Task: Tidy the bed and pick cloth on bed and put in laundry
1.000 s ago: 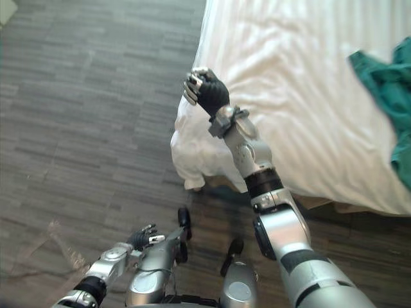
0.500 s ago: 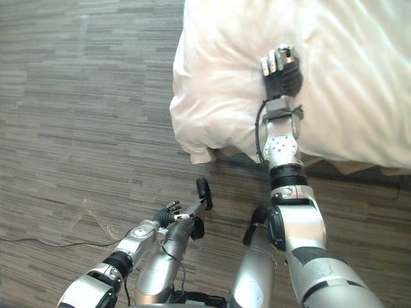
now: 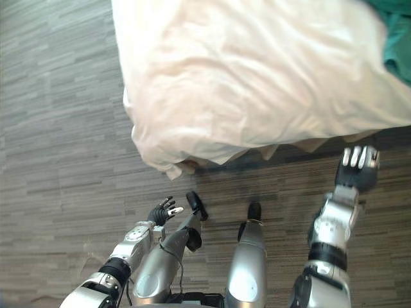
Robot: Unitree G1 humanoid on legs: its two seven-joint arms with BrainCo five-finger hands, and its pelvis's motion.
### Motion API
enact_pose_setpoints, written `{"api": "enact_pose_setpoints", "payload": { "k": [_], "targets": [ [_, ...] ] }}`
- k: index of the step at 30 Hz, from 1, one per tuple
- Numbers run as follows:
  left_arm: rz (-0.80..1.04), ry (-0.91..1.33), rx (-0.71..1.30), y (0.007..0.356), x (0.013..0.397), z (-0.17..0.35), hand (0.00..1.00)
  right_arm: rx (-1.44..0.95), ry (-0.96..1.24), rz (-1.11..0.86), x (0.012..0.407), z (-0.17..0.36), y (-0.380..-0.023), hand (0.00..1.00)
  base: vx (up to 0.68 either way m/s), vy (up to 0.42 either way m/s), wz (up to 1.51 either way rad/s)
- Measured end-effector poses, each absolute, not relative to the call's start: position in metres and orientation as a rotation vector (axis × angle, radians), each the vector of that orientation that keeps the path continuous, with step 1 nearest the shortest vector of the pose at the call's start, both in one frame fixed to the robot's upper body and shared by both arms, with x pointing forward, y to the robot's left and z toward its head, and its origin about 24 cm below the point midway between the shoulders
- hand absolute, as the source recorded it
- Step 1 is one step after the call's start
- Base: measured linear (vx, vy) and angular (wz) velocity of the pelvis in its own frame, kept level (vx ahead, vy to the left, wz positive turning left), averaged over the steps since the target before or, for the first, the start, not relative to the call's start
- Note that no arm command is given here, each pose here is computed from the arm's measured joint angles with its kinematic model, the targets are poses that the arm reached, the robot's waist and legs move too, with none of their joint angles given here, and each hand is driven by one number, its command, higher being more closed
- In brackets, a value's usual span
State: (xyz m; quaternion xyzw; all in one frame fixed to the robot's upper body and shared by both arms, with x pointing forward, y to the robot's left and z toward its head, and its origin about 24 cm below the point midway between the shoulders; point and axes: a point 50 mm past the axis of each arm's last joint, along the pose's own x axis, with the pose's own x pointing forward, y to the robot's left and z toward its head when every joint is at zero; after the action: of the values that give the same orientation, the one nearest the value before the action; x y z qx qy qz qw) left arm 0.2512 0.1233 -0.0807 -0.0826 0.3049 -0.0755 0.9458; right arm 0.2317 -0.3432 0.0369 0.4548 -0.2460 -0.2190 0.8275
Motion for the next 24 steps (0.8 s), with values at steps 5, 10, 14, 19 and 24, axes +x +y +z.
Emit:
{"api": "enact_pose_setpoints", "payload": {
  "k": [5, 10, 14, 19, 24],
  "targets": [
    [-0.109, 0.709, -0.208, 0.140, 0.220, -0.102, 0.00, 0.821, -0.098, -0.605, 0.177, -0.040, -0.321, 0.00, 0.10, -0.055, 0.06],
    [0.018, 0.839, -0.194, 0.174, 0.167, -0.129, 0.00, 0.761, 0.435, -0.658, 0.117, -0.116, -0.277, 0.00, 0.13, -0.023, 0.12],
    [0.074, 0.888, -0.125, 0.185, 0.147, -0.137, 0.00, 0.690, 0.582, -0.588, 0.092, -0.134, -0.251, 0.00, 0.06, 0.009, -0.01],
    [0.105, 0.948, -0.034, 0.188, 0.131, -0.145, 0.00, 0.592, 0.643, -0.531, 0.088, -0.138, -0.244, 0.00, 0.00, 0.006, -0.18],
    [0.166, 1.033, -0.016, 0.191, 0.113, -0.154, 0.00, 0.486, 0.607, -0.477, 0.093, -0.136, -0.237, 0.00, 0.02, 0.012, -0.25]
  ]
}}
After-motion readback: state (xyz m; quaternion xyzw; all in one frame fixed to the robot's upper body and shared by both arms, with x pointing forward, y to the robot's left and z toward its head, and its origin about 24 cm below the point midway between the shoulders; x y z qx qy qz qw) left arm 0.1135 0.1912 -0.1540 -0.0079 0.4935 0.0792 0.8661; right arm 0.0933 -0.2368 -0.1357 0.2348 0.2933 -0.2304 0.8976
